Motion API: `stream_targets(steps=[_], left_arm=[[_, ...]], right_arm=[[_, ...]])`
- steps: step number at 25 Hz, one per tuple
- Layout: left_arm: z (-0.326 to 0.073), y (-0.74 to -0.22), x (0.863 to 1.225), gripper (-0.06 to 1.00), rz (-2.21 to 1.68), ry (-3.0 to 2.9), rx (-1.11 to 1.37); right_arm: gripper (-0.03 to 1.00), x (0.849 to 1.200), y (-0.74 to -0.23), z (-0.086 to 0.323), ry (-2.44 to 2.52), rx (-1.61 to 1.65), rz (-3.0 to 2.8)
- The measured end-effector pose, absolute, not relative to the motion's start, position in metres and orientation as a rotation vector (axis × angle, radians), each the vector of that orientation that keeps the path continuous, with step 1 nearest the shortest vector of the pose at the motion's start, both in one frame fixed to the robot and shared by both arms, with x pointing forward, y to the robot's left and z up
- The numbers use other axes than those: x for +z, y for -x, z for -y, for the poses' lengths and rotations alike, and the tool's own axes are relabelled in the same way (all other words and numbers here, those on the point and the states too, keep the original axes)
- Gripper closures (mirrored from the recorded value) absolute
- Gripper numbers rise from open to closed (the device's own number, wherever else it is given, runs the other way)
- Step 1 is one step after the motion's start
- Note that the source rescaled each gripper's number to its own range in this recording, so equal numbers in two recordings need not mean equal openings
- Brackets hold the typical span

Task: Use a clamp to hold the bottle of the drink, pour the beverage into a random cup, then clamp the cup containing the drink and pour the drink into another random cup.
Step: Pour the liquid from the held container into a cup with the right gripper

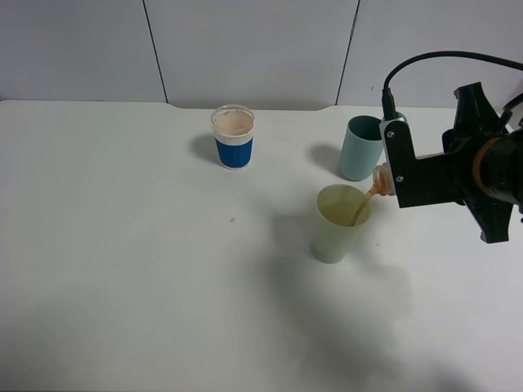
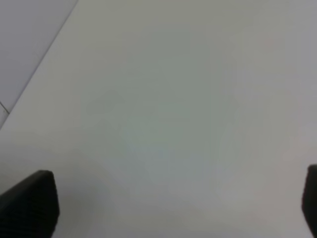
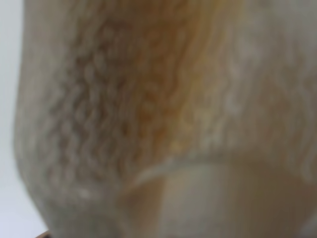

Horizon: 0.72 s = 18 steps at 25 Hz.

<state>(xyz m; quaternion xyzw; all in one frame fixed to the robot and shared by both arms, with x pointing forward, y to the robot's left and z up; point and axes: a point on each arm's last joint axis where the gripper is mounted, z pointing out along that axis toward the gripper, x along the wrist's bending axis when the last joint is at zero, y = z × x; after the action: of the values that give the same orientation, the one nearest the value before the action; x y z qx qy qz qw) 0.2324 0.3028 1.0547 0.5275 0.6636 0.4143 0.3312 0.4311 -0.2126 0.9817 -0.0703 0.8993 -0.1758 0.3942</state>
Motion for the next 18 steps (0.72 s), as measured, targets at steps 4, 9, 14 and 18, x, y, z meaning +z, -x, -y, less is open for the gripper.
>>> stream_targets(steps=[4,9,14,18], left_arm=[[-0.3028,-0.2324,1.0547,-0.06,-1.735,-1.379,1.083],[-0.3028,-0.2324,1.0547,-0.06,-1.735,-1.379,1.083],[-0.3028,-0.2324,1.0547,-0.06,-1.735,-1.379,1.083],[-0.3028,-0.2324,1.0547,-0.06,-1.735,-1.379,1.083]], right_arm=[[0.96,0.9872,-0.4347,0.2097,0.175,-0.432,-2.263],[0.96,0.9891,-0.4358,0.2087,0.174,-0.428,-2.256],[0.96,0.9893,-0.436,0.2087,0.2,-0.44,-2.254],[0.96,0.9899,-0.4366,0.2086,0.227,-0.452,-2.244]])
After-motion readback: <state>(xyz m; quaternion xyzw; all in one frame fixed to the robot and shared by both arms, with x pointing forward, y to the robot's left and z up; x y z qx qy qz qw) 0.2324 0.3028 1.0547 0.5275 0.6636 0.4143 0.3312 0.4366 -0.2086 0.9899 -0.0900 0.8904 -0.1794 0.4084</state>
